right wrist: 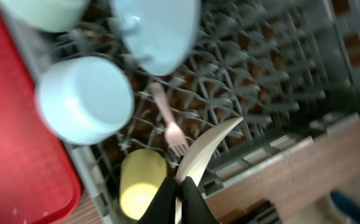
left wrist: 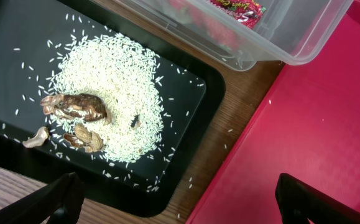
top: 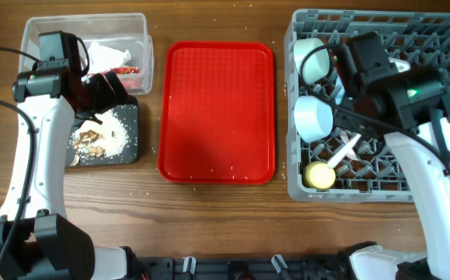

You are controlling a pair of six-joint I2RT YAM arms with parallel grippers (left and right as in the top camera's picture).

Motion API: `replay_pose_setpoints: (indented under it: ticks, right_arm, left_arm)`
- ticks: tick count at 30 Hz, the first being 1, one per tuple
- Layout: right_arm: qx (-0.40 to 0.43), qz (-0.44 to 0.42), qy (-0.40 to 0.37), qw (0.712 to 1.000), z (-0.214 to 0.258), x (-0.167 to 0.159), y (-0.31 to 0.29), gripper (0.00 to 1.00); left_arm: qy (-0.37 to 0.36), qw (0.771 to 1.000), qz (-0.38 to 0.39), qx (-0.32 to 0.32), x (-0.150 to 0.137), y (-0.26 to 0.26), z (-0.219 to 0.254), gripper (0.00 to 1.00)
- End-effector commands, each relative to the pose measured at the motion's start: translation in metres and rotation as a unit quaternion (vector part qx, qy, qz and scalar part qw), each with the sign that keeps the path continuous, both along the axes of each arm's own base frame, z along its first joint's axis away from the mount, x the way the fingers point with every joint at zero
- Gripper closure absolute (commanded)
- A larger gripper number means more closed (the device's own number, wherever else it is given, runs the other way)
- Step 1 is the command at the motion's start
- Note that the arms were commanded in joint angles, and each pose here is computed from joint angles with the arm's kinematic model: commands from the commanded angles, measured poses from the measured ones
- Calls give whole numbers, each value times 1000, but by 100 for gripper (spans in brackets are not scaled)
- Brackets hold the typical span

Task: Sort waste into correct bins and load items into the dishwasher rack
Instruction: 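Release the spoon in the rack and retract the right arm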

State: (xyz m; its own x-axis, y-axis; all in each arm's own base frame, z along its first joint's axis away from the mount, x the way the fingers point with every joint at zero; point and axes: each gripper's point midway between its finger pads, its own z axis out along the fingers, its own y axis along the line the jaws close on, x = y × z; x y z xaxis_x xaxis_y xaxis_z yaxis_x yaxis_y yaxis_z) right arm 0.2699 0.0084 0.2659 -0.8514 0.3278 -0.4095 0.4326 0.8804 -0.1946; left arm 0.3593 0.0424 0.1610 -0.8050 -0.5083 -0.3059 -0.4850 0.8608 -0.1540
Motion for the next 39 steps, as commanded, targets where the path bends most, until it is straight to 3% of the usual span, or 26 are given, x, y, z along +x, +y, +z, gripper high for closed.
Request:
replay_pose_setpoints:
  ticks: [1, 11, 15, 19, 25, 29, 34, 36, 38, 39]
  right_arm:
    - [0, -102, -15, 995, -12, -7, -28, 96]
    - [57, -185, -16, 981, -83, 10, -51, 95]
    - [57, -194, -29, 979, -86, 17, -62, 78]
    - [61, -193, -45, 978, -84, 25, -73, 53]
    - [97, -128, -34, 986, -85, 32, -56, 39]
    - [129, -49, -59, 989, -64, 35, -39, 32]
    - [170, 89, -162, 968, 8, 30, -7, 27]
    - [177, 130, -248, 943, 61, 4, 4, 16]
    - [175, 134, -271, 937, 73, -8, 4, 0]
    - [173, 136, -280, 934, 78, -15, 5, 0]
  left_arm:
    - [-1, 1000, 5, 6, -2, 4, 2, 0]
    - [-1, 1000, 5, 6, -2, 4, 2, 0]
    - [-2, 1000, 5, 6, -2, 4, 2, 0]
    - [-1, 1000, 5, 6, -2, 4, 2, 0]
    - [-1, 1000, 5, 6, -2, 4, 2, 0]
    - [-2, 1000, 5, 6, -2, 4, 2, 0]
    - [-1, 1000, 5, 6, -2, 4, 2, 0]
    - [-2, 1000, 5, 6, -2, 4, 2, 0]
    - [-1, 1000, 5, 6, -2, 4, 2, 0]
    - [-1, 1000, 5, 6, -2, 4, 2, 0]
